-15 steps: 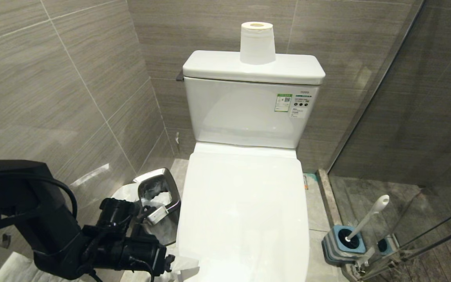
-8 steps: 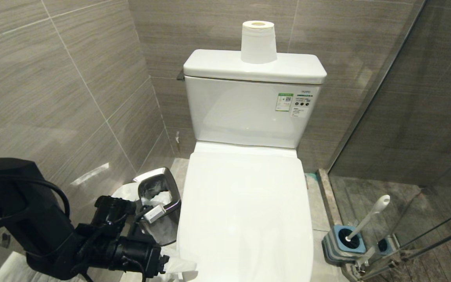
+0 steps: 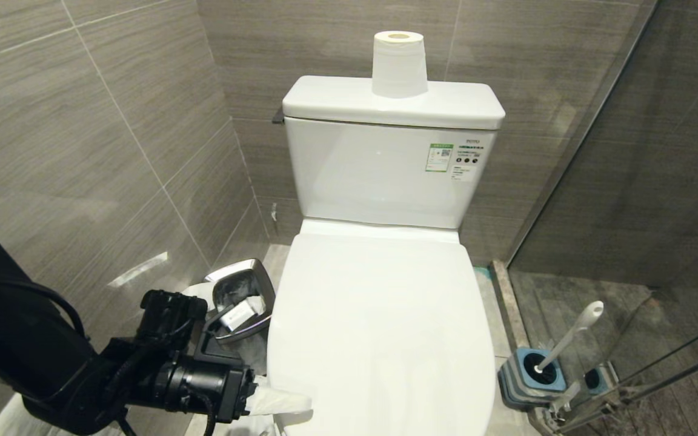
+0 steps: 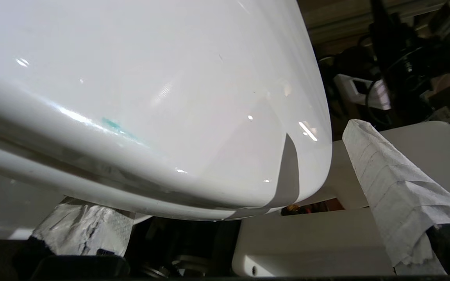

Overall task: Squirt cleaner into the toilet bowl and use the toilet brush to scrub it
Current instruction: Use the left hand to lift the toilet lid slightly

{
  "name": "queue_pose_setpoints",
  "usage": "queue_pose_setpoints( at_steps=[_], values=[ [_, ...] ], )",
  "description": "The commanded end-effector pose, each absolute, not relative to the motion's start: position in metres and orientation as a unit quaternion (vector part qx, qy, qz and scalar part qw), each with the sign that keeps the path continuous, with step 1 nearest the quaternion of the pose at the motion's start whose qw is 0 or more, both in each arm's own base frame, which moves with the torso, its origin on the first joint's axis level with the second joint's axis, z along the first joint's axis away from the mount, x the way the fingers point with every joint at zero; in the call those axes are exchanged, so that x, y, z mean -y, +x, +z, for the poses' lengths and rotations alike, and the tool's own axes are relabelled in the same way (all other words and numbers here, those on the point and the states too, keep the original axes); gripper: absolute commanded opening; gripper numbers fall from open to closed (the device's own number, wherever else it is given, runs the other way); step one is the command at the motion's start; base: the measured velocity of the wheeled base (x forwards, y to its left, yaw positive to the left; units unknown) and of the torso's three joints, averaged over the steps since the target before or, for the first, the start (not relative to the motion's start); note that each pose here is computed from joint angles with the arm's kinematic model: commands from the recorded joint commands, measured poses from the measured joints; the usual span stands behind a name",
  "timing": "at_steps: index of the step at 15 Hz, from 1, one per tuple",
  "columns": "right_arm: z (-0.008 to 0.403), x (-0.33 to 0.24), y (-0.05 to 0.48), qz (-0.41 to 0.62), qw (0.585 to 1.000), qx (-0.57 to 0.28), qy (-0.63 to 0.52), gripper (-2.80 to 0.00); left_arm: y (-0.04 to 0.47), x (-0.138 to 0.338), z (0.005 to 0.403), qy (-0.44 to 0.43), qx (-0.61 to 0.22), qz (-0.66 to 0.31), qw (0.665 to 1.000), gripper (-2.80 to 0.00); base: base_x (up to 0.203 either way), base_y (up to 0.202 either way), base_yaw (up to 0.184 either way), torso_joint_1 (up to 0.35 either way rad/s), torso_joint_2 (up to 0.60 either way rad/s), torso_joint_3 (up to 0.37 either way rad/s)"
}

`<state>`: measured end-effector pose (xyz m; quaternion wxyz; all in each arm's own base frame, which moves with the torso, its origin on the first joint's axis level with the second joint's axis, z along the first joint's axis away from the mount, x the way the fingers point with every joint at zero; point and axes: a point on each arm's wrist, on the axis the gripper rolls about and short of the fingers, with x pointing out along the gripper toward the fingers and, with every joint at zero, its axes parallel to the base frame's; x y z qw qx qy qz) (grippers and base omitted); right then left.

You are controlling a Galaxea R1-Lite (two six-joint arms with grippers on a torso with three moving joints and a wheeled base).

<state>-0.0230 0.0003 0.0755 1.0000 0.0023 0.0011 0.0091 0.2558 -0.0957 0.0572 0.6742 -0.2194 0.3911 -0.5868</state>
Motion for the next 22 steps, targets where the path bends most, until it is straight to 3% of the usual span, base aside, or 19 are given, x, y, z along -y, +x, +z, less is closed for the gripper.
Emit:
queue_pose_setpoints(
  at_steps=[1, 22],
  values=[
    [0.075, 0.000, -0.023, 0.010, 1.000, -0.002, 0.002, -2.80, 0.254, 0.098, 0.067, -0.216, -0.382, -0.591, 0.677, 0.00, 0.000, 0.000, 0.000, 0.000, 0.00, 0.000],
    [0.075, 0.000, -0.023, 0.010, 1.000, -0.002, 0.002, -2.80, 0.228, 0.104, 0.148, -0.212, -0.310, -0.641, 0.669, 0.00, 0.000, 0.000, 0.000, 0.000, 0.00, 0.000]
  ],
)
